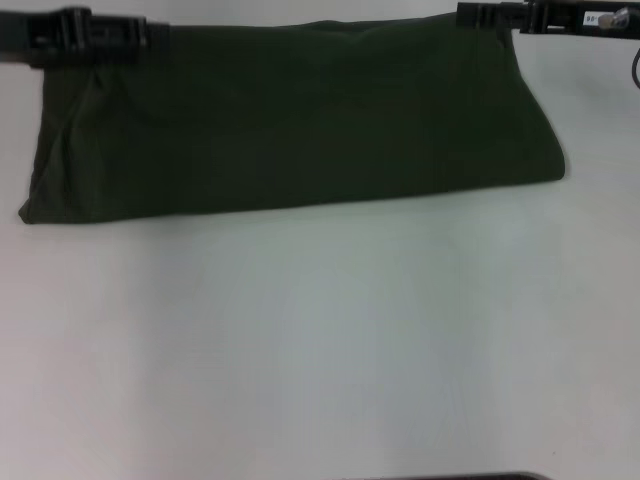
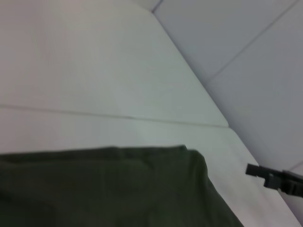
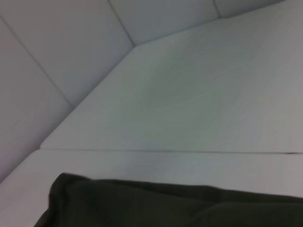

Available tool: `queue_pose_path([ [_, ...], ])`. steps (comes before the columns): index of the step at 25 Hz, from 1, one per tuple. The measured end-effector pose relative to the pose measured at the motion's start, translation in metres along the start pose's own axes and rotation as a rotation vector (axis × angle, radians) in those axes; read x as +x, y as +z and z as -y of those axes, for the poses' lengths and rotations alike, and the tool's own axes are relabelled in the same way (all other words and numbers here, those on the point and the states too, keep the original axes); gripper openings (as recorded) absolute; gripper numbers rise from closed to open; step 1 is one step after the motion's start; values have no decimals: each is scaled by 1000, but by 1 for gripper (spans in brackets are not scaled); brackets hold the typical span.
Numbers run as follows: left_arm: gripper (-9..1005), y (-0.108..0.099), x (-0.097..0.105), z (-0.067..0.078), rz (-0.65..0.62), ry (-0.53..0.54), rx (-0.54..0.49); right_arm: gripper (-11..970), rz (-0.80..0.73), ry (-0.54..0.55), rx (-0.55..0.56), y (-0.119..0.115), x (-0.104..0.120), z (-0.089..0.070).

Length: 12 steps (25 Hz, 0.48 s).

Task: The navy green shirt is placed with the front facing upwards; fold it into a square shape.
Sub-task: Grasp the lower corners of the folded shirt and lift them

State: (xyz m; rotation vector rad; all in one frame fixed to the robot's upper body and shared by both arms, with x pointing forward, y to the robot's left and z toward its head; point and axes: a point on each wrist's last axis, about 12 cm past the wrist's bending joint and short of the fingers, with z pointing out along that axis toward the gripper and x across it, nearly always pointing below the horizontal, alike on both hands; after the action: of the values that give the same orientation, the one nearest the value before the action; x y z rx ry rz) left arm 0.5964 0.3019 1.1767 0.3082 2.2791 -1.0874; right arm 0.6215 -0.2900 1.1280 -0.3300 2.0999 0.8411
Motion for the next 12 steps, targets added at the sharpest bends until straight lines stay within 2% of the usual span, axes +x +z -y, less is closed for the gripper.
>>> queue_pose_path([
  [5,657,-5,13,-5,-72,-64,6,931,-21,5,-26,-1,8,-2],
  [7,695,-12,16,-11,-101,-120,-33,931,-46,3,-36,-3,12,-3],
  [12,698,-34,23,-32,-169,-272,-172,930,-67,1,-49,-4,15,-4],
])
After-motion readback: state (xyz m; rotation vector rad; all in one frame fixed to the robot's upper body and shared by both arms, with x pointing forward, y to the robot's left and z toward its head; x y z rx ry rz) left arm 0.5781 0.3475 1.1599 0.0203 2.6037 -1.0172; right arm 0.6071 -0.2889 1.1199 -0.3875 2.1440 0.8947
